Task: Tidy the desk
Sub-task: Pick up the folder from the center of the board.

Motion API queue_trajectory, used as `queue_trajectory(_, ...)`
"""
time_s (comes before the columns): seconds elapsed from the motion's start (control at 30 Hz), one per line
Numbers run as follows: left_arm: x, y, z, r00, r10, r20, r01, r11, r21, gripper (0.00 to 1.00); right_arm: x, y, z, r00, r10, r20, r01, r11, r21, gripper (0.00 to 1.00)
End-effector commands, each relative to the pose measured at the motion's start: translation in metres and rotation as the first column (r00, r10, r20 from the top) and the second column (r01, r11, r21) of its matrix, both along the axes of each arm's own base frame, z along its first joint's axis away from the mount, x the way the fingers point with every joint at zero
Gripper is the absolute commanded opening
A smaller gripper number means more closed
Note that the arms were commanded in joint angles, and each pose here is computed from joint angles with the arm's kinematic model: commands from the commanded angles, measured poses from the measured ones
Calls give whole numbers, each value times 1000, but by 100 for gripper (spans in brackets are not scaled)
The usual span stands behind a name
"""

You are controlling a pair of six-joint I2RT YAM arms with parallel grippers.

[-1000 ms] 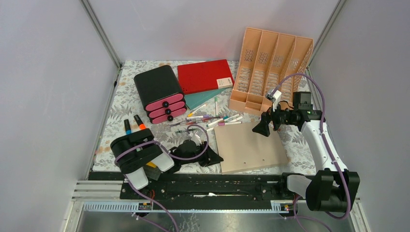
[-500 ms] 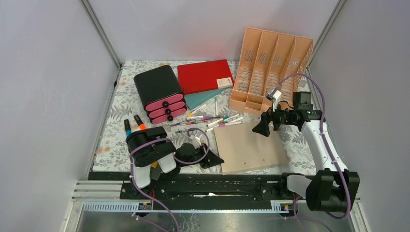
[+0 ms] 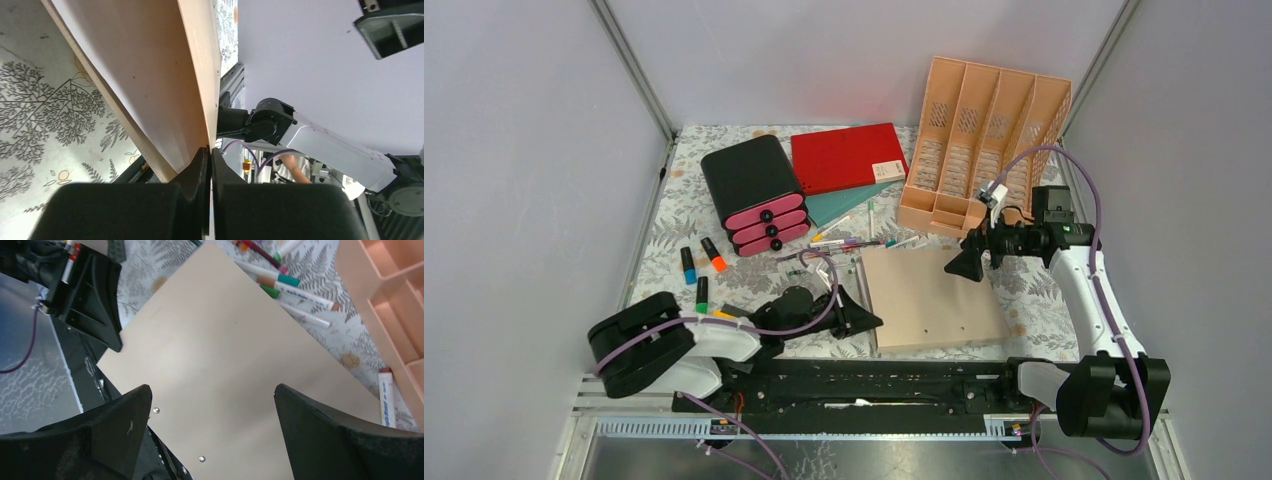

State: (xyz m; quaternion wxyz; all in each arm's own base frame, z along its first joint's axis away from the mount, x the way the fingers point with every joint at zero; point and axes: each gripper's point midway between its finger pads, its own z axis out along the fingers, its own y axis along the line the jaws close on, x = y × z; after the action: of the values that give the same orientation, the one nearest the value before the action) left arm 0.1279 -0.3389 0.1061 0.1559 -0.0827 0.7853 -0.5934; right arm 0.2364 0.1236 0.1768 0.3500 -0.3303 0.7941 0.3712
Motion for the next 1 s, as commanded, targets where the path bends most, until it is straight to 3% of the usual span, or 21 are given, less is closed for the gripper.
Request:
queue_trajectory(0.0, 14, 5, 14, 996, 37, 81, -40, 998, 38, 0, -6, 15, 42, 998, 54, 32, -57, 993, 104, 100)
queue_trajectory(0.2, 27, 21, 28, 993, 63, 100, -63, 998, -11, 0, -4, 15, 53, 999, 50, 17, -52, 993, 109, 100)
queue_trajectory(0.33, 32, 21, 40, 993, 42, 108, -37, 998, -47, 0, -1, 13, 45, 998, 52, 28, -53, 998, 27, 100)
queue_trajectory(0.5, 36, 20, 45, 994, 26, 106, -22, 999, -38, 0, -15, 27, 39, 984, 168, 64, -166, 986, -35, 100)
queue_trajectory(0.7, 39, 24, 49, 995, 21, 96, -18, 999, -30, 0, -37, 34, 39, 906, 384, 178, -368, 923, -114, 100)
queue_trajectory(0.97, 49, 30, 54, 994, 47, 101, -44, 999, -30, 0, -40, 47, 33, 878, 447, 170, -426, 893, -146, 100)
